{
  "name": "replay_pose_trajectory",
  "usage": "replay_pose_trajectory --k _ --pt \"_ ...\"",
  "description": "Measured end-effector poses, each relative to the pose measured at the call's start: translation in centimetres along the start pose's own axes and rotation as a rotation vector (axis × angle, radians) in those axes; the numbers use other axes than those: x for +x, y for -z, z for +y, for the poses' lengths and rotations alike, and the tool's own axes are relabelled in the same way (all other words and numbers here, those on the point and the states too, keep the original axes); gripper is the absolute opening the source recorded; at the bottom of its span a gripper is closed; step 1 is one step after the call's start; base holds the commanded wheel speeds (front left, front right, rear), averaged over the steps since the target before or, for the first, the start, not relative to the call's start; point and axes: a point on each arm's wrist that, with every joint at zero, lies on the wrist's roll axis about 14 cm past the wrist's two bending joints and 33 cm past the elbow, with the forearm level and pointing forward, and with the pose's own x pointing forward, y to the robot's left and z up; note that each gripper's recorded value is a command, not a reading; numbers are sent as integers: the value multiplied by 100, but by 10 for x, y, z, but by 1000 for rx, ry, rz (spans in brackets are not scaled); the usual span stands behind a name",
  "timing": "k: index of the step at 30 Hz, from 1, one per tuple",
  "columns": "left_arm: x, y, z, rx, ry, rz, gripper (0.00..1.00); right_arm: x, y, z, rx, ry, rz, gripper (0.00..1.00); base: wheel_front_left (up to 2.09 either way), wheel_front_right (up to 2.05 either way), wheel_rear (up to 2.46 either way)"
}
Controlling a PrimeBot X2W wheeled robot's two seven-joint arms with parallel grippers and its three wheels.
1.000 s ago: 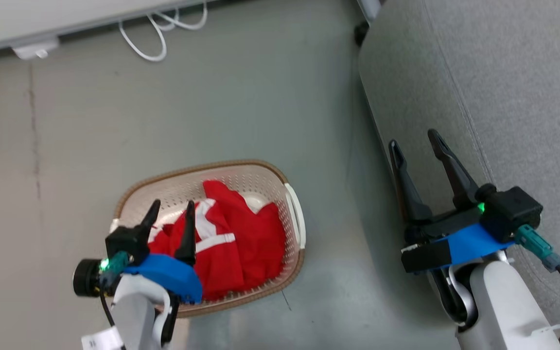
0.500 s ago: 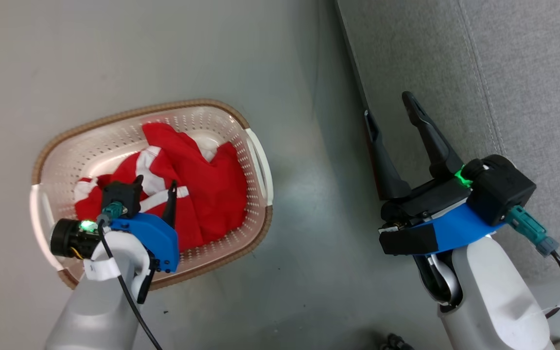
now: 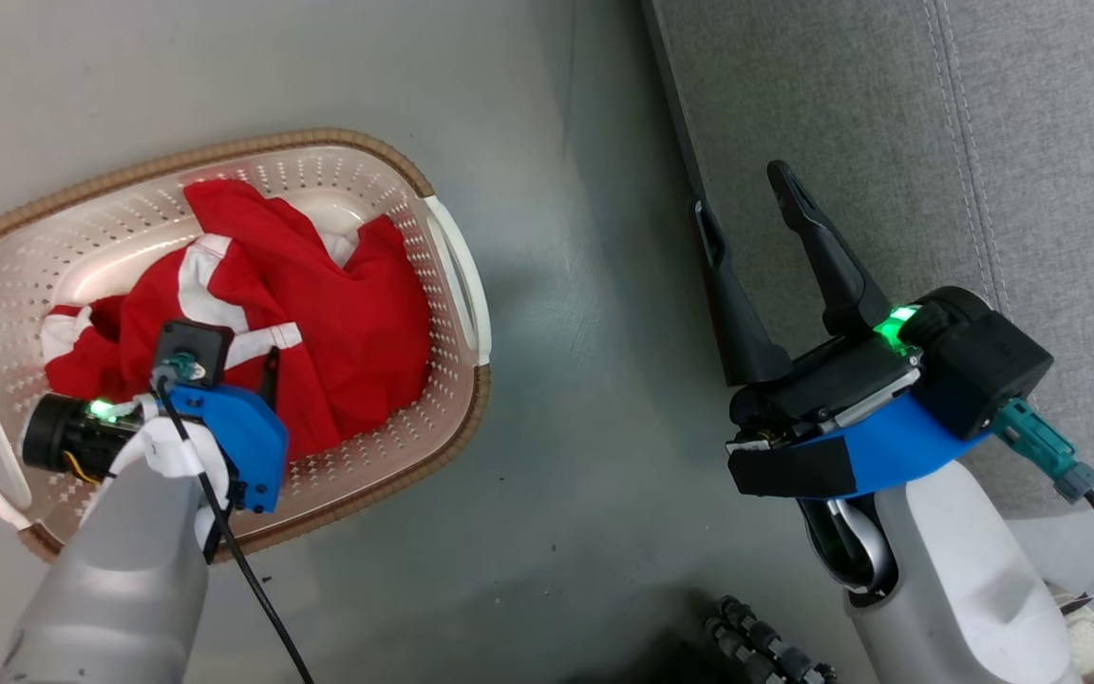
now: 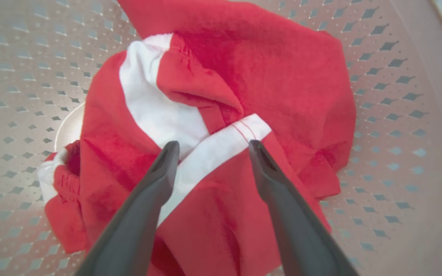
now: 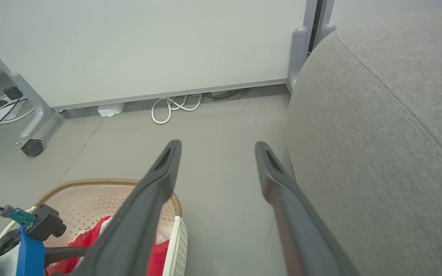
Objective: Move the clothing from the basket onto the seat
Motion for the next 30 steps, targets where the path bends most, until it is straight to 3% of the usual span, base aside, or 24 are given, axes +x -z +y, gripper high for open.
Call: replay_pose_trajectory --k 6,22,23,25,30 --pt "13 7 12 20 -36 44 100 1 8 -2 4 3 14 100 0 0 0" --pt "16 50 1 -27 7 296 100 4 15 1 30 -2 25 100 0 0 0" --pt "16 51 1 -27 8 301 72 4 15 0 30 -1 26 100 0 0 0" --pt "15 52 1 -28 9 304 0 4 15 -1 30 2 25 100 0 0 0" --pt "14 50 -1 -35 15 300 0 4 13 -1 30 1 21 100 0 0 0"
